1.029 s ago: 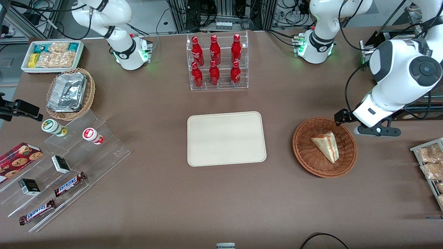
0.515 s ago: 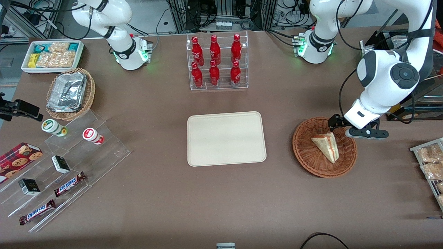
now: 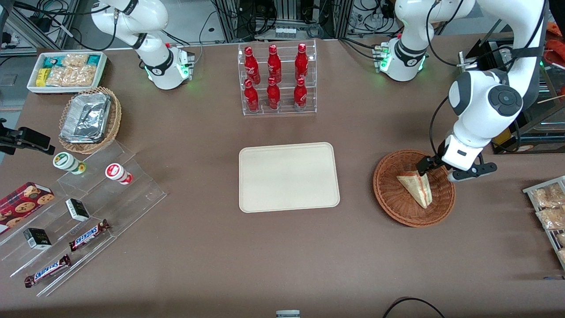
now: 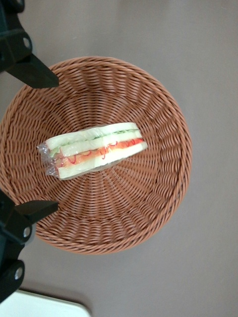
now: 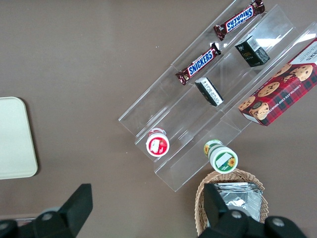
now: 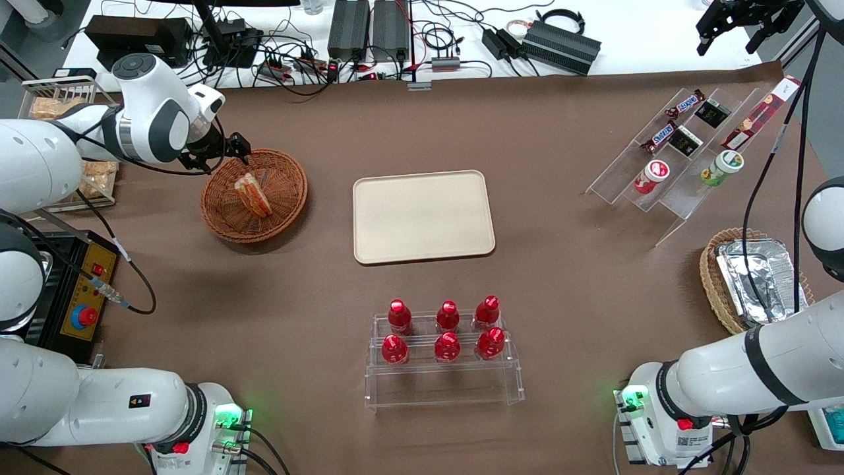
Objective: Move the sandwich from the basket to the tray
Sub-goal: 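Lower the left gripper and close it on the sandwich's upright edge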
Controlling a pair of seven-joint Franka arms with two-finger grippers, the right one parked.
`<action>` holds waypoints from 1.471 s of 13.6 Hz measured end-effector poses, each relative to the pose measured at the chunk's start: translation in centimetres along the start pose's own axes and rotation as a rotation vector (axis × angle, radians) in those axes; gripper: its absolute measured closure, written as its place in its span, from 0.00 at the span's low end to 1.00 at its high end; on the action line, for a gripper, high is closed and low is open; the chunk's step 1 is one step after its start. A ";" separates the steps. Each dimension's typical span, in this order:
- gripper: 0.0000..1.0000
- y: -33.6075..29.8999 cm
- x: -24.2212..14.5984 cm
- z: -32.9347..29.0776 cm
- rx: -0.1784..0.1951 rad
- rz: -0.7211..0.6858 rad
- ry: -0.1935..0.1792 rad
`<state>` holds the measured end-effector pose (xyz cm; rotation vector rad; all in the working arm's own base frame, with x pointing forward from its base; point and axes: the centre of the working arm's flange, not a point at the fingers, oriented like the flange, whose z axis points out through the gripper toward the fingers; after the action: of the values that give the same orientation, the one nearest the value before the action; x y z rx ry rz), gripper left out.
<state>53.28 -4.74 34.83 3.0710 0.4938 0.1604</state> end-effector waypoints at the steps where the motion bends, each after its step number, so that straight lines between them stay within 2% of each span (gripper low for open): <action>1: 0.00 -0.1 -0.1 0.3 0.002 -0.057 -0.005; 5: 0.00 -0.2 -0.4 2.1 0.012 -0.197 -0.040; 8: 0.00 -0.2 -0.6 4.2 0.017 -0.228 -0.076; 13: 0.00 0.0 -0.7 6.5 0.017 -0.244 -0.114; 16: 0.00 0.2 -0.5 7.5 0.020 -0.247 -0.127; 20: 0.00 0.3 -0.2 8.7 0.016 -0.249 -0.126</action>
<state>54.08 -5.17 26.15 2.9748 0.8650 -0.0432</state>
